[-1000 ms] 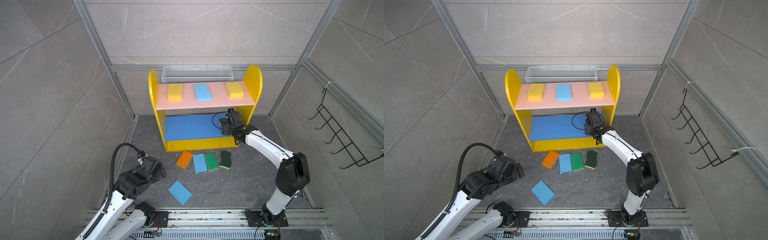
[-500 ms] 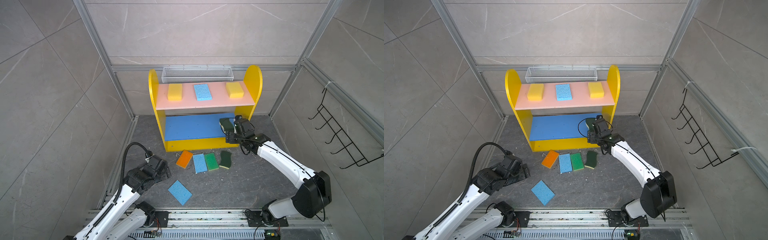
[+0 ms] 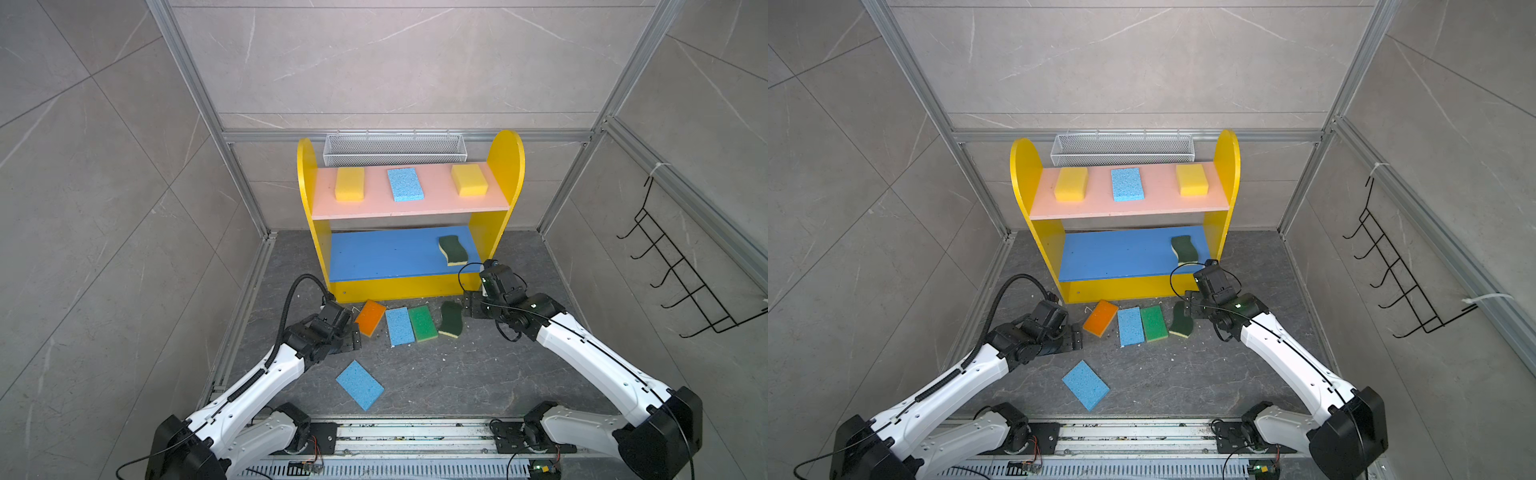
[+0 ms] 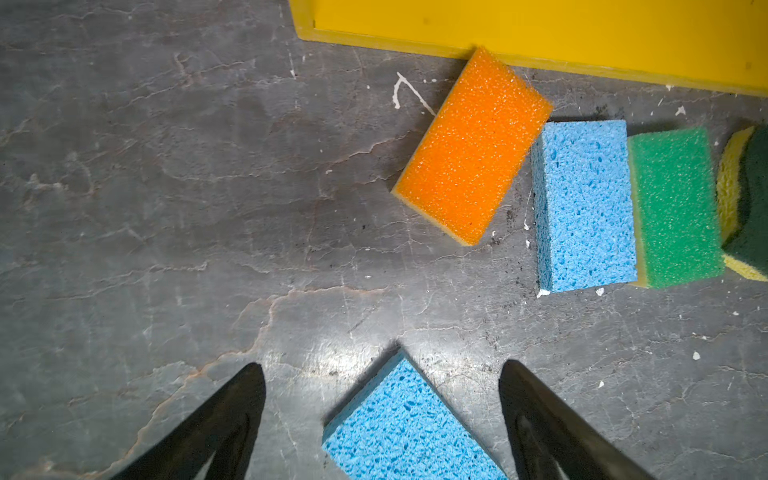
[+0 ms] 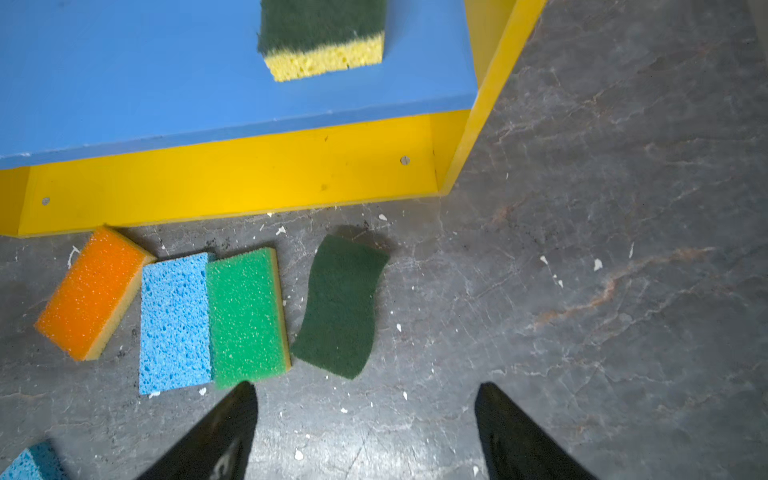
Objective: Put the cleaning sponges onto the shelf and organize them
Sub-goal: 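Raise the right gripper away while moving the left gripper over the orange sponge, then close the left gripper on the orange sponge and lift it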
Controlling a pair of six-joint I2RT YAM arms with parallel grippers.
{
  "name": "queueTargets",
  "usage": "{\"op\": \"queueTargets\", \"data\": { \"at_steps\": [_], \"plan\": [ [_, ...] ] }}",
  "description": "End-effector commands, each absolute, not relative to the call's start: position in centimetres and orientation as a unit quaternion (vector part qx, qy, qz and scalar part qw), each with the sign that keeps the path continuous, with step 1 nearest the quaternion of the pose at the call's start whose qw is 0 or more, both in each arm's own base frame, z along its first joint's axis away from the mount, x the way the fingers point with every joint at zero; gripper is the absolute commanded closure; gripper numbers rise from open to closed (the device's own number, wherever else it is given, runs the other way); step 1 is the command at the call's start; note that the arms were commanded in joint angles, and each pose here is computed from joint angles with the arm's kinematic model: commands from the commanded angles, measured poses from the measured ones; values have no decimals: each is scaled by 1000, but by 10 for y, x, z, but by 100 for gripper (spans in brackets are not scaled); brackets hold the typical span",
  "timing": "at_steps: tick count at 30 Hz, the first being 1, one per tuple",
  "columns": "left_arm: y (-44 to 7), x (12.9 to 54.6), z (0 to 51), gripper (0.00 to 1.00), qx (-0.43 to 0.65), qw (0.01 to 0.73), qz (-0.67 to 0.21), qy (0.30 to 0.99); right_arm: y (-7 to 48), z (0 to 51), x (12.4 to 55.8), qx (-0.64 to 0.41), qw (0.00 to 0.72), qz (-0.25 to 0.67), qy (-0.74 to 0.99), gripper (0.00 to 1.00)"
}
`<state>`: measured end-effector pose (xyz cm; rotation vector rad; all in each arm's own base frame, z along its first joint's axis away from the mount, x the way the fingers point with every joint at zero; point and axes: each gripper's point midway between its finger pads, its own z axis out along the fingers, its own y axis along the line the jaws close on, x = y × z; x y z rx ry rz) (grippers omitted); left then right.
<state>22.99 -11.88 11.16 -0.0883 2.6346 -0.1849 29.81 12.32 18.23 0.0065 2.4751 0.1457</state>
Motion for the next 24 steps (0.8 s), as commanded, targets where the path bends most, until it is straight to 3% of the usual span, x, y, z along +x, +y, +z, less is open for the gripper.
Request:
{"op": "queueTargets", "data": {
  "at_steps": [1,11,24],
  "plan": [
    [-134,248,112,9,3,272,-79,959,118,175,277,16,296,65,953,15],
    [-165,276,87,9,56,261,-89,960,109,157,245,30,267,77,960,14],
    [-174,297,56,6,96,232,-46,967,105,149,239,28,255,69,964,14]
  ]
}}
